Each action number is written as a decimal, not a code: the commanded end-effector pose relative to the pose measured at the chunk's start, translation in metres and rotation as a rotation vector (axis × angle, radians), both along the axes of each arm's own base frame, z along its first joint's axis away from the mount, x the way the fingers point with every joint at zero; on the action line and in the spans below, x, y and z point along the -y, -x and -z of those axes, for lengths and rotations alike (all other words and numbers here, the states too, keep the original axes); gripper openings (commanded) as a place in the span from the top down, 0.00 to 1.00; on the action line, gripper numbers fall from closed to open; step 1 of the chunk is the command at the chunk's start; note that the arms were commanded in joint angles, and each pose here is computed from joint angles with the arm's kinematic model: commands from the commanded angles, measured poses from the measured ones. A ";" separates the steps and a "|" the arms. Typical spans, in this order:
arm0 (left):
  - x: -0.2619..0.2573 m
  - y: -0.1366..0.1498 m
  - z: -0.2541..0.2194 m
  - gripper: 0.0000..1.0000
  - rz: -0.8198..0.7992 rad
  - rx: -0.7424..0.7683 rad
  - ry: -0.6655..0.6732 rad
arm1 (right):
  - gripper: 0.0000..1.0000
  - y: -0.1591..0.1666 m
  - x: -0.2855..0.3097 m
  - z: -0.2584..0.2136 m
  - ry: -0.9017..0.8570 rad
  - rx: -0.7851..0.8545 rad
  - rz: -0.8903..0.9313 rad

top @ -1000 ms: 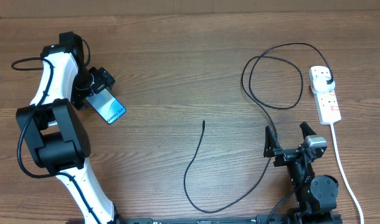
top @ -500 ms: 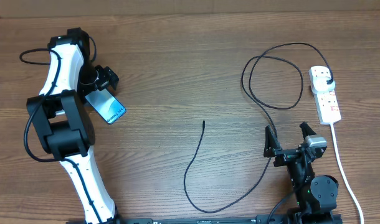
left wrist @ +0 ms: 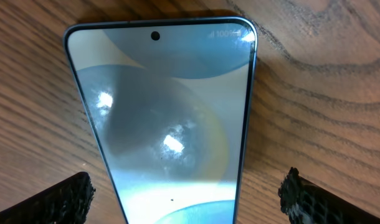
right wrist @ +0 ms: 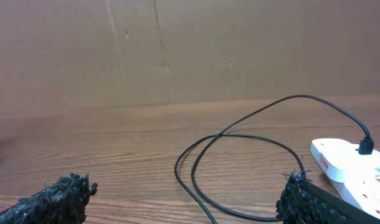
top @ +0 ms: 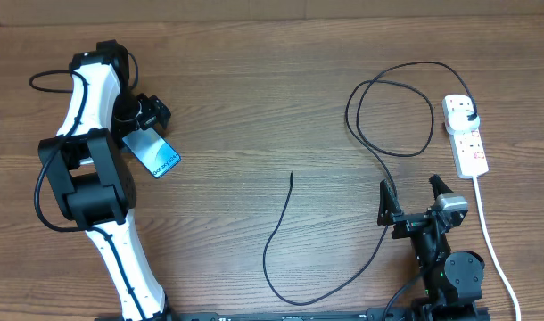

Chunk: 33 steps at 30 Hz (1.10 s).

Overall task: Plug charger to phone and switch on socket
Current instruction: 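Lower the left gripper and align it over the phone's long edges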

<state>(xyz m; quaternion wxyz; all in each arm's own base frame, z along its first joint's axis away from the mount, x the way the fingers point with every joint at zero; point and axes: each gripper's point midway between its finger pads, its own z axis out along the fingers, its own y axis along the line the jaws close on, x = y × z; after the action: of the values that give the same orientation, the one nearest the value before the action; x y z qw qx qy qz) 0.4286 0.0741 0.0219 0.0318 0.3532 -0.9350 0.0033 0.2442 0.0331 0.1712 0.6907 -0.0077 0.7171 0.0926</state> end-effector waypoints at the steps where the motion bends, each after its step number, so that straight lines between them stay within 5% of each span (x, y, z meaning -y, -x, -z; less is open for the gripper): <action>1: 0.005 0.008 0.013 0.01 0.024 -0.030 0.021 | 0.00 0.000 0.001 0.002 0.004 0.004 0.005; 33: 0.002 0.006 0.035 0.01 0.015 -0.003 -0.001 | 0.00 0.000 0.001 0.002 0.004 0.004 0.005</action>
<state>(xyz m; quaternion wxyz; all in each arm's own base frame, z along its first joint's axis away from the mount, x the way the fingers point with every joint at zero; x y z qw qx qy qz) 0.4277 0.0720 0.0001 0.0239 0.3533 -0.9352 0.0098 0.2442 0.0330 0.1712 0.6907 -0.0074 0.7171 0.0926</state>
